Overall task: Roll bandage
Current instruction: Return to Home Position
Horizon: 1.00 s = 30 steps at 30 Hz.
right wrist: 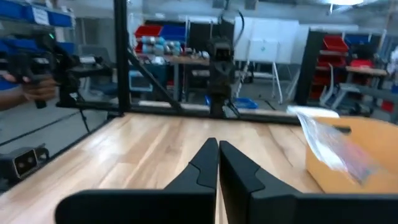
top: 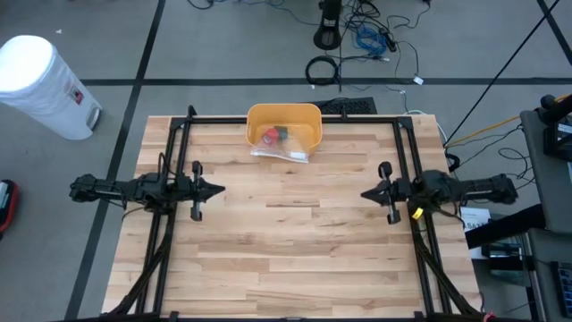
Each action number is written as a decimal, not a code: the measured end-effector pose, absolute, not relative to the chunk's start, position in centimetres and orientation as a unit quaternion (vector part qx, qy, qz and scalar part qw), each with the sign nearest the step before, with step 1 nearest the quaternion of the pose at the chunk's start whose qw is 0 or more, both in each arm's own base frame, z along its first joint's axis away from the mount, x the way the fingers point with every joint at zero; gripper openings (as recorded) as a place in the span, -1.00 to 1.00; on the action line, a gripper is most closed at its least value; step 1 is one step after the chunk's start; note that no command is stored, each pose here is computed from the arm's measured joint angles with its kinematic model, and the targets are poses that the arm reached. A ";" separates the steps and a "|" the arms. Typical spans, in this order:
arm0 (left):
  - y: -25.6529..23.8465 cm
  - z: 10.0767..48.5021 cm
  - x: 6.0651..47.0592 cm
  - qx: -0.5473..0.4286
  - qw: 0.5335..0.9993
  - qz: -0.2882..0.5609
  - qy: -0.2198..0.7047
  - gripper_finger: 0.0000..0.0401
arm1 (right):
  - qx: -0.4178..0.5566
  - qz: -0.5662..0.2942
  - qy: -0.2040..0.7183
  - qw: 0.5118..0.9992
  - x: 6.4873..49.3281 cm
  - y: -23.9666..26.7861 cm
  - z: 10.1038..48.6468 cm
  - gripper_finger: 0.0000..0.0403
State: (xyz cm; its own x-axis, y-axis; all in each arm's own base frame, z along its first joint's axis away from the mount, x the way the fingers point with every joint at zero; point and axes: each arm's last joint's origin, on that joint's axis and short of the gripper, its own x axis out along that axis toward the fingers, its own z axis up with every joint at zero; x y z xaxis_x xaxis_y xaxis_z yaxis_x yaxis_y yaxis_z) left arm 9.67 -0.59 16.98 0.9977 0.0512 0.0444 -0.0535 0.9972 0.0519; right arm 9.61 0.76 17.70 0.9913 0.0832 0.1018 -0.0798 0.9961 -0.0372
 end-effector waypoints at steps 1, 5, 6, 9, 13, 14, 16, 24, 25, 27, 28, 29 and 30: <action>-0.6 17.0 9.7 0.027 0.999 0.026 -0.021 -0.99 | -0.015 0.037 -0.044 0.998 9.6 0.7 17.5 -1.00; -0.6 17.0 9.7 0.027 0.999 0.026 -0.021 -0.99 | -0.001 0.021 -0.027 0.999 9.7 0.4 17.2 -1.00; -0.6 17.0 9.7 0.027 0.999 0.026 -0.021 -0.99 | 0.001 0.019 -0.025 1.000 9.7 0.4 17.2 -1.00; -0.6 17.0 9.7 0.031 0.999 0.026 -0.021 -0.99 | -0.002 0.007 -0.017 1.000 9.7 0.3 17.0 -1.00; -0.6 16.9 9.7 0.036 0.999 0.027 -0.020 -0.99 | -0.016 -0.026 -0.023 0.999 9.7 0.1 17.2 -1.00; -0.6 16.9 9.7 0.036 0.999 0.027 -0.020 -0.99 | -0.017 -0.028 -0.023 0.999 9.7 0.1 17.2 -1.00; -0.6 16.9 9.7 0.036 0.999 0.025 -0.019 -0.99 | -0.017 -0.030 -0.023 0.999 9.7 0.1 17.2 -1.00; -0.6 16.9 9.7 0.038 0.999 0.022 -0.019 -0.99 | -0.016 -0.017 -0.021 1.000 9.7 0.2 17.1 -1.00; -0.6 16.9 9.7 0.038 0.999 0.022 -0.019 -0.99 | -0.016 -0.017 -0.021 1.000 9.7 0.2 17.1 -1.00; -0.6 16.9 9.7 0.038 0.999 0.022 -0.019 -0.99 | -0.016 -0.017 -0.021 1.000 9.7 0.2 17.1 -1.00; -0.6 16.9 9.7 0.033 0.999 0.021 -0.019 -0.99 | -0.016 -0.016 -0.021 1.000 9.7 0.2 17.1 -1.00; -0.6 16.9 9.7 0.029 0.999 0.021 -0.019 -0.99 | -0.016 -0.017 -0.021 1.000 9.7 0.2 17.1 -1.00; -0.6 16.9 9.7 0.028 0.999 0.021 -0.019 -0.99 | -0.016 -0.017 -0.021 1.000 9.7 0.2 17.1 -1.00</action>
State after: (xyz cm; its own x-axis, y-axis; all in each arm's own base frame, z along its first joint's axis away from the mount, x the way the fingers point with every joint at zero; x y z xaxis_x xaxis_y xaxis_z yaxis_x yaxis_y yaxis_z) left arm 9.69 -0.63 16.92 0.9985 0.0403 0.0382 -0.0424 0.9976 0.0551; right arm 9.68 0.18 17.12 0.9986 -0.0325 0.0416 0.0338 0.9989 -0.0314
